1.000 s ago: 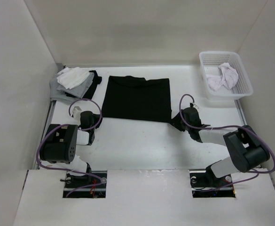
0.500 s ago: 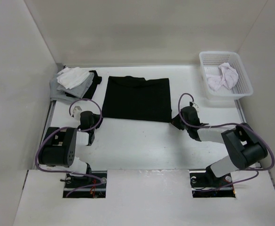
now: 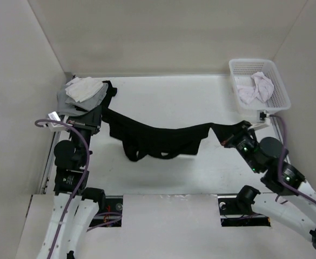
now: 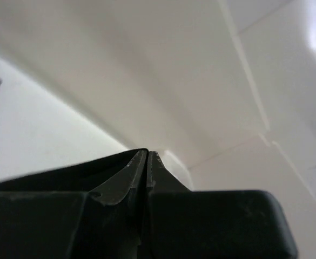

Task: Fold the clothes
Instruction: Fold the tank top

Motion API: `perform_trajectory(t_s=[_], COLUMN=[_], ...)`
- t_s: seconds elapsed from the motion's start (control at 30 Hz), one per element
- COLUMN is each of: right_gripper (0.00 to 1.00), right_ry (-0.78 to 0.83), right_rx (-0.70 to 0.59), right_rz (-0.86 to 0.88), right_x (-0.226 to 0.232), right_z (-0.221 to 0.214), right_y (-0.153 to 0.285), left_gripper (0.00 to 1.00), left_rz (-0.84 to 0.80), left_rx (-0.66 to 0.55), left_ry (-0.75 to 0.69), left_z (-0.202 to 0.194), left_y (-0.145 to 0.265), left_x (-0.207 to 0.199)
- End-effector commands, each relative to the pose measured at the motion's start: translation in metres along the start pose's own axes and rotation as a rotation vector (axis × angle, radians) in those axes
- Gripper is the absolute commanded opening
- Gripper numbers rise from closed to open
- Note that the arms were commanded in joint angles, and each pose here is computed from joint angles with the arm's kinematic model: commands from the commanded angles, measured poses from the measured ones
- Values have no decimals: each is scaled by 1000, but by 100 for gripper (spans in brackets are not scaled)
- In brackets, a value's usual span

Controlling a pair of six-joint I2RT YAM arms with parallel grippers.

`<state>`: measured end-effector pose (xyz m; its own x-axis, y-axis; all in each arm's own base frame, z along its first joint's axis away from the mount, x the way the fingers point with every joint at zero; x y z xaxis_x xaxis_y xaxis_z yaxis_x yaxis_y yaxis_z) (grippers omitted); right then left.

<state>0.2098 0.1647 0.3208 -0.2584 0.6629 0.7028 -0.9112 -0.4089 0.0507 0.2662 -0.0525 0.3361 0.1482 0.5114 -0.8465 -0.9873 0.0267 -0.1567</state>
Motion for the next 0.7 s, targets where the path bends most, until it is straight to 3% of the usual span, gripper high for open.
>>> perform_trajectory(t_s=[0.0, 0.13, 0.23, 0.47, 0.67], right_gripper=[0, 2, 2, 2, 1], right_ry=[87, 129, 164, 86, 20], right_rx=[7, 16, 39, 122, 159], right_rz=[-96, -83, -120, -162, -222], right_x=[-7, 4, -6, -71, -123], right_z=[15, 20, 10, -7, 13], right_y=[30, 33, 11, -95, -191], left_gripper=[0, 0, 1, 2, 2], left_rz=[37, 52, 101, 261, 333], left_rx=[34, 40, 61, 105, 160], left_ry=[-64, -68, -86, -113, -91], left_z=[4, 4, -5, -40, -71], left_y=[17, 17, 6, -64, -153], left_x=[-12, -15, 0, 64, 97])
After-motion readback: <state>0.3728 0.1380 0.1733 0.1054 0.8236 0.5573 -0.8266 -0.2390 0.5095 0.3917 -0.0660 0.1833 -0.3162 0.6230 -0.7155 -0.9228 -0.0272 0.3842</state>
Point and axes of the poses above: each gripper's point midway between its finger pads, its own y axis back along the fingers, its own x axis along the line the jaws close on, z = x × y, the point moved 1 cm from there along y, back along the fingers, and after that the axes turned 1 degree about y, right-handed, at the moved point
